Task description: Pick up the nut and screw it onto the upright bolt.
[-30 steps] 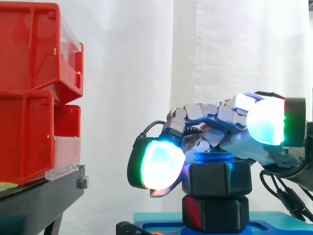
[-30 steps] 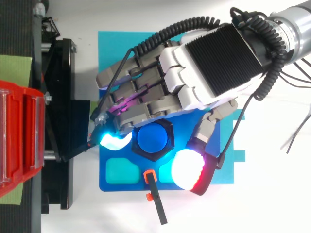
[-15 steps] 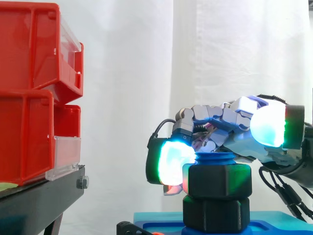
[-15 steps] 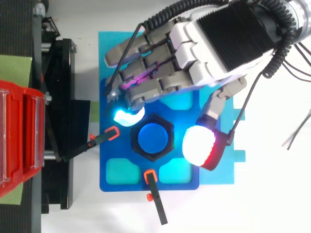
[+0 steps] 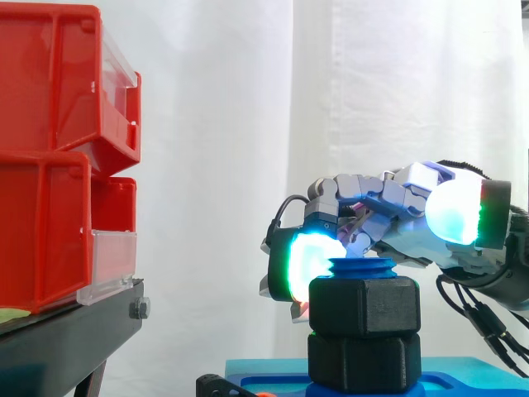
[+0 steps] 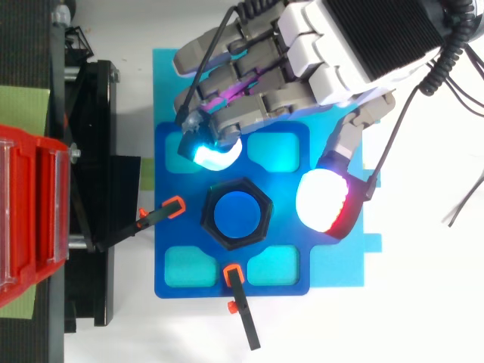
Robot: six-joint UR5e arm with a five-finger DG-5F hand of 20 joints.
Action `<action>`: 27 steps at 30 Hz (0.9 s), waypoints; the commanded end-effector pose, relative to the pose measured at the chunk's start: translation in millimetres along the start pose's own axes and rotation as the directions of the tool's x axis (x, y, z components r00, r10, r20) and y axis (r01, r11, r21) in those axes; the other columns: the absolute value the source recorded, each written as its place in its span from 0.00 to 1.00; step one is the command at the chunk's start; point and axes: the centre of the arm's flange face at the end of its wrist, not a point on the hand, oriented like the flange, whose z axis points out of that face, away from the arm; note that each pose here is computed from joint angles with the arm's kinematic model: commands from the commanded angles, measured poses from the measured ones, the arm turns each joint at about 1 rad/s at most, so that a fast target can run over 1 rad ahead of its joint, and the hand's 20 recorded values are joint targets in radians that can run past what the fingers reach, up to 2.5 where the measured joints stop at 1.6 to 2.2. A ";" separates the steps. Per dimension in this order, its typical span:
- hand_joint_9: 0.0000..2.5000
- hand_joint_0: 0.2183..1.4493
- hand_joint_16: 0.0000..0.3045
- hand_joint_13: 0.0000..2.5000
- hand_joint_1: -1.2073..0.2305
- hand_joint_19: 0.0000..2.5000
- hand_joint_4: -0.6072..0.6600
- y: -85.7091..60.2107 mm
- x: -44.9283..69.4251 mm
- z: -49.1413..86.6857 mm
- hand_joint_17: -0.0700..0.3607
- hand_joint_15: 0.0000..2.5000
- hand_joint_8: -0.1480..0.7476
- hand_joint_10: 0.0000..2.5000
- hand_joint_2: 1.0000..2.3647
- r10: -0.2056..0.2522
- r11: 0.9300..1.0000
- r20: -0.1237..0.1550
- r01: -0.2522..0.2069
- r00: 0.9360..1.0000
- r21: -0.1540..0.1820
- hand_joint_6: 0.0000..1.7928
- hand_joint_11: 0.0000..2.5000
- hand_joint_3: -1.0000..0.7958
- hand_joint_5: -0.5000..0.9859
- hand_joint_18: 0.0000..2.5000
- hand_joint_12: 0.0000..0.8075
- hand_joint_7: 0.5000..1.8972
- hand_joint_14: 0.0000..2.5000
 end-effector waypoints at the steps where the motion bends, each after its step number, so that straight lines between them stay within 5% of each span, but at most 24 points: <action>1: 0.38 0.22 0.09 0.32 0.76 0.04 0.66 -1.4 -0.8 -1.5 0.31 0.00 0.46 0.00 0.00 -0.002 1.000 0.002 0.002 1.000 0.001 0.28 0.00 0.28 0.31 0.21 0.27 0.54 0.00; 6: 0.38 0.22 0.09 0.31 0.76 0.04 0.68 -2.0 -6.9 3.2 0.31 0.00 0.45 0.00 0.00 0.003 1.000 0.016 -0.003 1.000 -0.011 0.28 0.00 0.28 0.30 0.21 0.27 0.39 0.00; 15: 0.37 0.22 0.09 0.31 0.76 0.04 0.67 -2.0 -27.0 25.2 0.31 0.00 0.44 0.00 0.00 -0.011 0.999 0.031 0.012 0.999 -0.049 0.28 0.00 0.28 0.29 0.21 0.27 0.29 0.00; 20: 0.37 0.22 0.10 0.31 0.75 0.04 0.66 4.4 -20.4 29.9 0.32 0.00 0.44 0.00 0.00 0.014 0.999 0.012 -0.013 1.000 -0.036 0.28 0.00 0.28 0.29 0.21 0.27 0.28 0.00; 27: 0.37 0.22 0.10 0.31 0.75 0.04 0.65 11.1 -14.7 38.9 0.32 0.00 0.44 0.00 0.00 0.028 1.000 0.019 -0.027 0.999 -0.008 0.28 0.00 0.28 0.28 0.21 0.28 0.25 0.00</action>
